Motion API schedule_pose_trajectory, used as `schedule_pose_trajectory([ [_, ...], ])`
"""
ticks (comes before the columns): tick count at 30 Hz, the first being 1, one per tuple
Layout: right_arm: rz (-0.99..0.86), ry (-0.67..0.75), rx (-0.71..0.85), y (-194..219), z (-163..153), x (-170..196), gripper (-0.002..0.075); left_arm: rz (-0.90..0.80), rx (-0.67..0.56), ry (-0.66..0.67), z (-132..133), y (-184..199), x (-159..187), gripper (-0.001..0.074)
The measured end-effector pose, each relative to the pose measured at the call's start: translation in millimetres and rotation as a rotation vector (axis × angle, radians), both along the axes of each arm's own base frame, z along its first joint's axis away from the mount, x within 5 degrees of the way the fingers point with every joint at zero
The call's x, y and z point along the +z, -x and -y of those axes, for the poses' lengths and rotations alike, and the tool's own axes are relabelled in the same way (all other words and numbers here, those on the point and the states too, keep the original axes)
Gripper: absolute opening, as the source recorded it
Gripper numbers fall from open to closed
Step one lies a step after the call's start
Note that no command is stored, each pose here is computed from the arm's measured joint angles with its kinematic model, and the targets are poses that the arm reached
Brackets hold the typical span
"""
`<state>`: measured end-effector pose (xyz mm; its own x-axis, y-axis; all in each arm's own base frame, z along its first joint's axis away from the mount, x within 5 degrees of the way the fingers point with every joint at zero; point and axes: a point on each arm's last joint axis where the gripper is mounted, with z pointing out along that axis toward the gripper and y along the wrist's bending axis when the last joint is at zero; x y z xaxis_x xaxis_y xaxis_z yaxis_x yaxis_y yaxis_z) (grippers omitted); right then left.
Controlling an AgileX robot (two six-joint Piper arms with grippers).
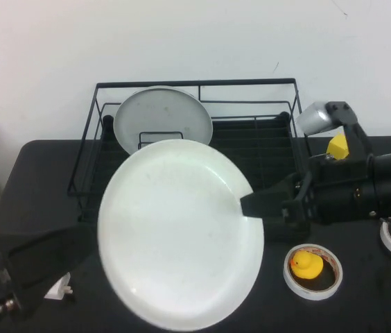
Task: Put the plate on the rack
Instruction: Hand over the plate
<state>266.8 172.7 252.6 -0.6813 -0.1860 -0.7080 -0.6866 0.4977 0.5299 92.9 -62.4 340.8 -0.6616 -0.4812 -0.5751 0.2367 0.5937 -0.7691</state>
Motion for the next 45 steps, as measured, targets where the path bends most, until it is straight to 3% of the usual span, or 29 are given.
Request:
schedule_pose_trajectory([
  [12,0.002,-0.037,0.13,32.1,-37.5,10.4,0.001,0.011,-0.076,-0.088,3.3,-3.0,-5.5,0.0597],
  [15,-0.006,-0.057,0.116,31.3,-38.1,11.9,0.001,0.03,-0.09,-0.14,2.6,-3.2,-7.5,0.0511],
  [21,-0.012,-0.076,0.104,30.6,-38.6,13.3,0.001,0.028,-0.11,-0.279,-1.2,-2.8,-15.5,0.0122],
  [31,0.062,-0.126,0.16,32.5,-40.6,19.1,0.0025,0.037,-0.104,-0.335,-3.7,-4.3,-17.6,0.0102],
  [35,0.069,-0.191,0.169,32.5,-40.6,24.3,0.0115,0.053,-0.097,-0.358,-5.1,-5.3,-17.0,0.0092],
  [42,0.046,-0.256,0.204,36.5,-42.4,29.5,0.0402,0.062,-0.119,-0.37,-4.1,-4.3,-17.4,0.0091],
  [45,0.033,-0.281,0.236,40.0,-43.4,31.4,0.0453,0.052,-0.139,-0.364,-2.9,-2.7,-17.9,0.0091],
])
